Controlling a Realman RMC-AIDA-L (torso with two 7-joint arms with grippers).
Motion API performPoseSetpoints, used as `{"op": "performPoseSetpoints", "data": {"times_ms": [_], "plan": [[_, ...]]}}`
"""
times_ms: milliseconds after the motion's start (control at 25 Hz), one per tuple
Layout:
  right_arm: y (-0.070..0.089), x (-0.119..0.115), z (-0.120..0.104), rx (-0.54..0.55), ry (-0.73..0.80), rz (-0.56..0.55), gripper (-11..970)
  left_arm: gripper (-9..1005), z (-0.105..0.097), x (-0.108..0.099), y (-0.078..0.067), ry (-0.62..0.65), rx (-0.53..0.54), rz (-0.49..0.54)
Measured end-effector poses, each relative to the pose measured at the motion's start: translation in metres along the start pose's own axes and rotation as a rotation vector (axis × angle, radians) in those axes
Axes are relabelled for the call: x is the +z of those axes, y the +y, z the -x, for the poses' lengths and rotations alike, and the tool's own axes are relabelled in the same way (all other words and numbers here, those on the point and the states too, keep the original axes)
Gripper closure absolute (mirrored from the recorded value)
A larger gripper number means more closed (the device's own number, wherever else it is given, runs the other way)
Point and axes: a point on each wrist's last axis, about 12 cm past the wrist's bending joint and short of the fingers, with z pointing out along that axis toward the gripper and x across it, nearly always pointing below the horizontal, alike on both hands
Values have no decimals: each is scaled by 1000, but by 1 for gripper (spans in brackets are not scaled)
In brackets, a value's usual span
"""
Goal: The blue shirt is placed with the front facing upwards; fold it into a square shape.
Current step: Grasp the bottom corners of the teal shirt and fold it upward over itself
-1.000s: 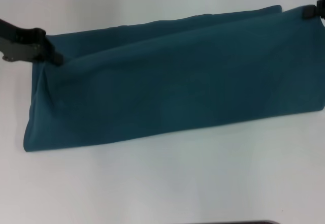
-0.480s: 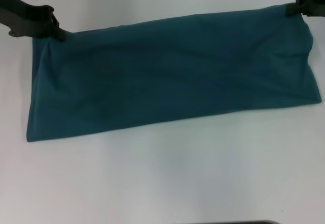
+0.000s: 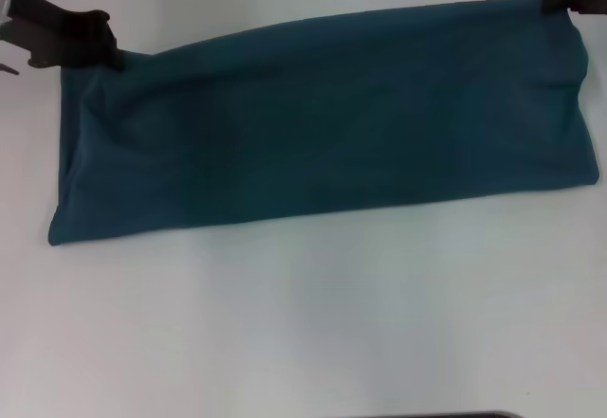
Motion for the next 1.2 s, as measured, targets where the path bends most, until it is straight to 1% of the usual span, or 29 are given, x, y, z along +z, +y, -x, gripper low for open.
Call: {"op": "performPoseSetpoints", "data": {"times_ms": [200, 600, 840, 920, 1160, 1200], "plan": [[2, 4, 4, -11, -16, -18, 862, 973, 0, 3, -1, -9, 3, 6], [16, 15, 9, -50, -17, -20, 823, 973, 3, 5, 0, -33, 2, 21], [18, 15, 11, -61, -14, -22, 799, 972, 3, 4, 7, -60, -54, 43], [16, 13, 13, -62, -19, -28, 791, 916, 2, 4, 9, -68, -66, 50], [13, 9, 20, -62, -34, -48, 768, 821, -2, 5, 15, -70, -88, 54], [13, 9, 22, -66, -36, -54, 748, 805, -2, 5, 16, -70, -94, 53]]}}
